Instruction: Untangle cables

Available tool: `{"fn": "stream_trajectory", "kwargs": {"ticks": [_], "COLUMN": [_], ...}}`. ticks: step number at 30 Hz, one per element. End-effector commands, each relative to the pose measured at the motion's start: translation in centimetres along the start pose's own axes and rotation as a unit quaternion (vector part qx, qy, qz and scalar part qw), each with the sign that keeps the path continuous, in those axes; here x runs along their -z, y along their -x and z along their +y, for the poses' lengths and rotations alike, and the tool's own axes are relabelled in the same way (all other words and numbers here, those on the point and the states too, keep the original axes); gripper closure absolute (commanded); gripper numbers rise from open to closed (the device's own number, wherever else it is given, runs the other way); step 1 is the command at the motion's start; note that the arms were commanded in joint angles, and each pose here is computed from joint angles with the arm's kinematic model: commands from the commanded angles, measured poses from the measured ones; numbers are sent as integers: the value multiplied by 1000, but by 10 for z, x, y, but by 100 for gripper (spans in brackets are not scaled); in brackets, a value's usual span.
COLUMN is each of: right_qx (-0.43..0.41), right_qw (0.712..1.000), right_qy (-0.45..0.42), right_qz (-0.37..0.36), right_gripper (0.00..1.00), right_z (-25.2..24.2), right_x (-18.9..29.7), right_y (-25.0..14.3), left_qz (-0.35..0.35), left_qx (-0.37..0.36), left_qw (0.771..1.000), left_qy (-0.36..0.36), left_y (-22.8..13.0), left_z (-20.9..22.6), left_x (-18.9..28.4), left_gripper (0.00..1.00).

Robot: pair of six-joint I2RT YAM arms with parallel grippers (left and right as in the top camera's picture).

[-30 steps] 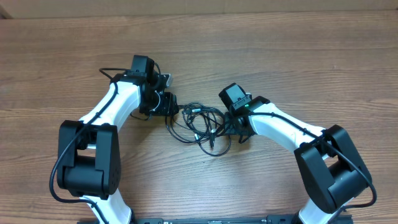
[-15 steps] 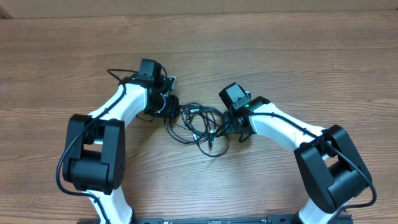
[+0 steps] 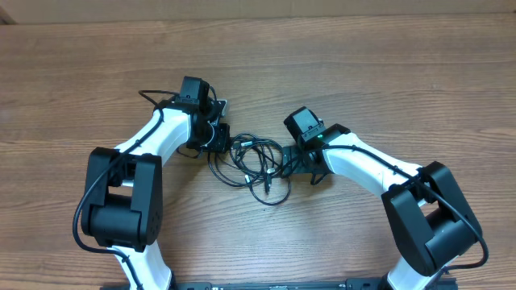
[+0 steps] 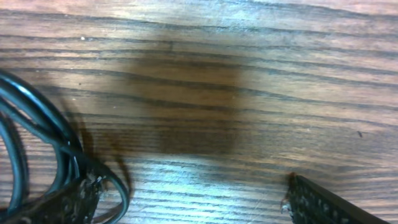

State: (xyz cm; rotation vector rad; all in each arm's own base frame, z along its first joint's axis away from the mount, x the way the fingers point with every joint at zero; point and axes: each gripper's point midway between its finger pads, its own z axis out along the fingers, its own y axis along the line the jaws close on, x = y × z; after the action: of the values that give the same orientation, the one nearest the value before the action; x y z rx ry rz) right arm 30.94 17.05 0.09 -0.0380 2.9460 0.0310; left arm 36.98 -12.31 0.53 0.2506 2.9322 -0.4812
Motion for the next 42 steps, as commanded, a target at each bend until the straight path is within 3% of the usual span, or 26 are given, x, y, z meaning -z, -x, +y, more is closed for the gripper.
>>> {"fn": "stream_trajectory", "kwargs": {"ticks": [1,9,28,36,42], "right_qx": [-3,47,78,80,80], "right_qw": [1000,998,990,986,989], "right_qy": [26,52,120,139,121], "right_qz": [1,10,11,-34,10], "right_gripper": [1,0,0,0,0], "right_z": [9,18,40,51,41], "right_x": [6,7,29,32,24], "right_y": [5,2,20,40,20], "left_qz": [15,14,14,15,16], "left_qx": [5,5,7,7,8], "left_qw": [1000,1000,1000,1000,1000], "left_qy": [4,4,4,4,4], "left_y": [-8,-8,-8,-8,-9], "left_z": [4,4,4,4,4], "left_x": [-8,-8,-8,-8,-8], "left_gripper": [67,67,66,66,67]}}
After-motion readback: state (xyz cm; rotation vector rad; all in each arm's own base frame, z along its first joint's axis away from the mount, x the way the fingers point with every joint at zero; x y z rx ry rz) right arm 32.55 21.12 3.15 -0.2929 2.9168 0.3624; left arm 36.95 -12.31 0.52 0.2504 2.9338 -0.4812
